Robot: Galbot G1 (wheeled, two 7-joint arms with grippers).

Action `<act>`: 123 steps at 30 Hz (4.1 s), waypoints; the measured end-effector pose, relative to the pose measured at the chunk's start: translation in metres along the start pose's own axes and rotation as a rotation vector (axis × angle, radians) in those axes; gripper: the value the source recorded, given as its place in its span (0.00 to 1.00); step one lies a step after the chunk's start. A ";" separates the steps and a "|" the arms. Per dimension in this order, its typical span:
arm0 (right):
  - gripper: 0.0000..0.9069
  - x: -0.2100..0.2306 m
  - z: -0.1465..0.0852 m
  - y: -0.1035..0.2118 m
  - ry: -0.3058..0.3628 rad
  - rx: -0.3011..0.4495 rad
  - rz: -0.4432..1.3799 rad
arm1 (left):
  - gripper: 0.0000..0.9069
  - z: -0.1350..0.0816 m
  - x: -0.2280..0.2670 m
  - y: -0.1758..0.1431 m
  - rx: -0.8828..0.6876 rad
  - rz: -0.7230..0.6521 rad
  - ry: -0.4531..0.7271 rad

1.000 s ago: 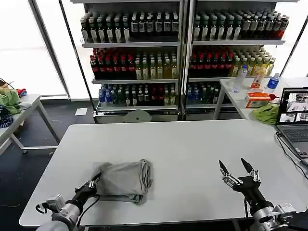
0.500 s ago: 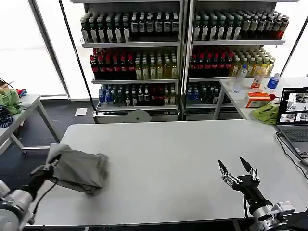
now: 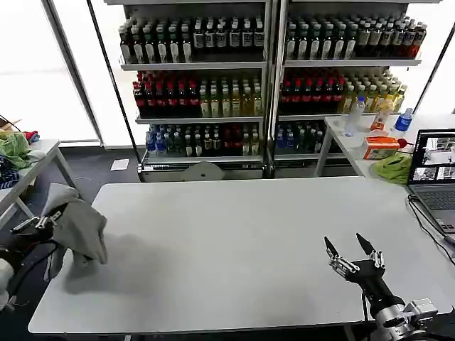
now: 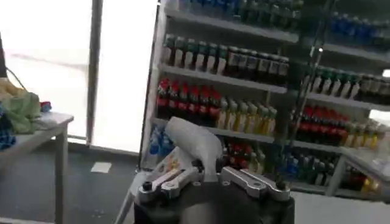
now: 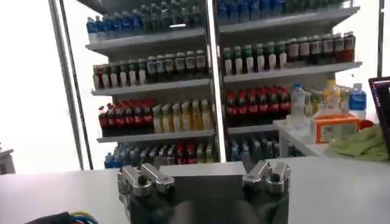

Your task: Fold and organize the clothes.

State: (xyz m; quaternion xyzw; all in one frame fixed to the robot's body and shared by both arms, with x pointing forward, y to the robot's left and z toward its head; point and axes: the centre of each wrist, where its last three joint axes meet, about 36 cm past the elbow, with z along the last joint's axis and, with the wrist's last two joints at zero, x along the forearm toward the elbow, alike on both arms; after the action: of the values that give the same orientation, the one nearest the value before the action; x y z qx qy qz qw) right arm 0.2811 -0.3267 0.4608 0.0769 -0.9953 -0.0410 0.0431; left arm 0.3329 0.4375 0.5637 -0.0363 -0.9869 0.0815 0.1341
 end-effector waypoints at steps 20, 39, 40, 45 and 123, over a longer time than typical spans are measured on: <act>1.00 0.003 0.002 0.016 0.023 0.006 0.031 | 0.01 0.123 -0.090 -0.189 0.193 0.237 0.309; 1.00 -0.027 0.016 0.059 0.181 0.028 -0.035 | 1.00 0.112 -0.135 -0.297 0.386 0.357 0.358; 1.00 -0.030 0.015 0.061 0.192 0.022 -0.041 | 1.00 0.111 -0.135 -0.298 0.393 0.365 0.357; 1.00 -0.044 0.016 0.070 0.245 -0.011 -0.068 | 1.00 0.102 -0.134 -0.296 0.426 0.391 0.332; 1.00 -0.180 0.054 0.060 0.327 -0.231 -0.183 | 1.00 0.066 -0.080 -0.150 0.342 0.187 -0.013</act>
State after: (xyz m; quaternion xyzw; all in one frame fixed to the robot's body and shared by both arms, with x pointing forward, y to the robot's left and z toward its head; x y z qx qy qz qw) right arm 0.4448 -0.2349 0.3982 0.1672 -0.9526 -0.1457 0.2084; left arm 0.3847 0.2723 0.5059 -0.1039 -0.9519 0.2603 0.1240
